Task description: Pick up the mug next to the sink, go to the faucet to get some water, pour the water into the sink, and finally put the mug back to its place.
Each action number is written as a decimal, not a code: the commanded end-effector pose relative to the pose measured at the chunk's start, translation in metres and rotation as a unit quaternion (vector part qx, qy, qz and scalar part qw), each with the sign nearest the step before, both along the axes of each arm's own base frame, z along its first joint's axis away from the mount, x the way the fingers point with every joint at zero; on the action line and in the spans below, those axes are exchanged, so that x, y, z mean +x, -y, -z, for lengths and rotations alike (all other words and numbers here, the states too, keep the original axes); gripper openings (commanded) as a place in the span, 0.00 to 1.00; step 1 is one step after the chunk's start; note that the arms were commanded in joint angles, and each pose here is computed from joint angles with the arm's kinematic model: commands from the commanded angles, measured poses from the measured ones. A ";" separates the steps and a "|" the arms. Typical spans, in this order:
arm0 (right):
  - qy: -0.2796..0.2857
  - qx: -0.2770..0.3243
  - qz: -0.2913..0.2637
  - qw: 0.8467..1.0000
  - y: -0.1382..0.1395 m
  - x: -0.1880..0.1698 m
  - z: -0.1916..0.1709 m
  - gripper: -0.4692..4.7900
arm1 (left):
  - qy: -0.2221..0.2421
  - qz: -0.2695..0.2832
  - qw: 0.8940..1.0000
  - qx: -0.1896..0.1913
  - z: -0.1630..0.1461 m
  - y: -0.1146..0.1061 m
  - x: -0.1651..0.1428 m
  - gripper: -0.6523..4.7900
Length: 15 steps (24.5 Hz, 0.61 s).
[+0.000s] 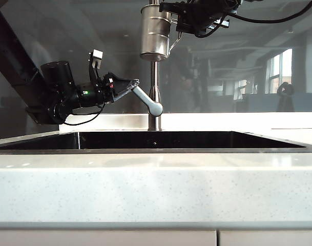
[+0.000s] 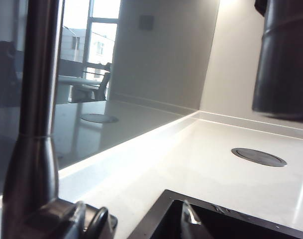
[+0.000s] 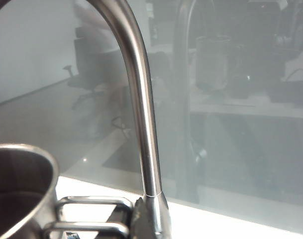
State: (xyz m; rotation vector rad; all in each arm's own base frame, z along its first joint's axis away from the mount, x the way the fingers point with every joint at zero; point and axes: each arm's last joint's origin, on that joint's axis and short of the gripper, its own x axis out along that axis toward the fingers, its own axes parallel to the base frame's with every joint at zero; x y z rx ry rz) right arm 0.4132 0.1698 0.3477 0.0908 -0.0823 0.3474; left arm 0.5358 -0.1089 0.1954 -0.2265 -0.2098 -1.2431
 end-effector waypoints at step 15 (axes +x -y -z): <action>0.018 0.009 -0.002 1.000 0.001 -0.004 -0.012 0.09 | 0.033 -0.078 0.996 0.019 0.004 0.003 0.006 0.56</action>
